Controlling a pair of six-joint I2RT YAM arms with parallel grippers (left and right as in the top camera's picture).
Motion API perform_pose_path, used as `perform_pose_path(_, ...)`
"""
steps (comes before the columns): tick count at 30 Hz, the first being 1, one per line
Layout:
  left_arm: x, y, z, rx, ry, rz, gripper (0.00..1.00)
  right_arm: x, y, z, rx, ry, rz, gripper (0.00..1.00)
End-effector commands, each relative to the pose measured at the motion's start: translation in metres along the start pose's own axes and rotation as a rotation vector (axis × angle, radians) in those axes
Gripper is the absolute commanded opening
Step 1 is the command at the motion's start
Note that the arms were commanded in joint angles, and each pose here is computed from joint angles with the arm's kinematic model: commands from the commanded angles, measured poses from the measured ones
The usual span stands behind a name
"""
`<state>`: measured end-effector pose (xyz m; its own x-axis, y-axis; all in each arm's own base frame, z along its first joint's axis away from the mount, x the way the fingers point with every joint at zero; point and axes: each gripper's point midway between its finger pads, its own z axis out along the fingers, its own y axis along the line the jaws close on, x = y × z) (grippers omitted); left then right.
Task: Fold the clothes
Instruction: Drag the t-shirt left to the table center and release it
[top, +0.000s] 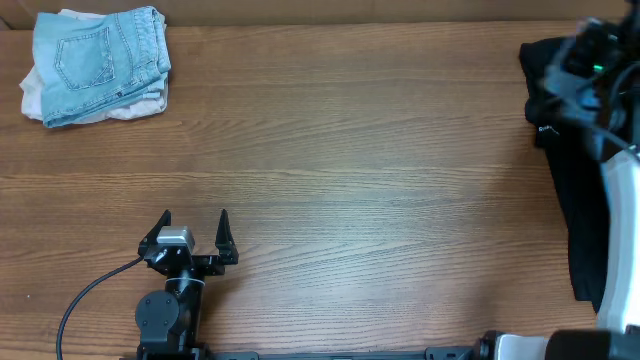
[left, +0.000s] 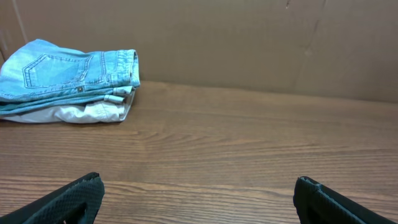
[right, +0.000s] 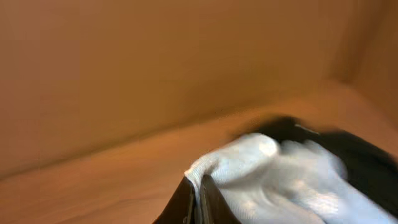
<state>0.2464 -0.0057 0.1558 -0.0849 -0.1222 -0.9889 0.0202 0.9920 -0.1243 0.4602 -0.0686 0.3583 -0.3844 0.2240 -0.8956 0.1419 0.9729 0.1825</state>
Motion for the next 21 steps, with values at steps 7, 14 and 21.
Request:
perform_pose_path(7,0.0,0.002,0.0,-0.011,-0.005,0.018,1.0,0.043,0.282,-0.06,-0.767,0.029,-0.152,0.04)
perform_pose_path(14,0.0,0.002,0.0,-0.011,-0.005,0.018,1.0,0.137,0.39,-0.07,-0.796,0.127,-0.253,0.08)
perform_pose_path(21,0.0,0.002,0.0,-0.011,-0.005,0.018,1.0,0.165,0.412,-0.078,-0.798,0.156,-0.292,0.64)
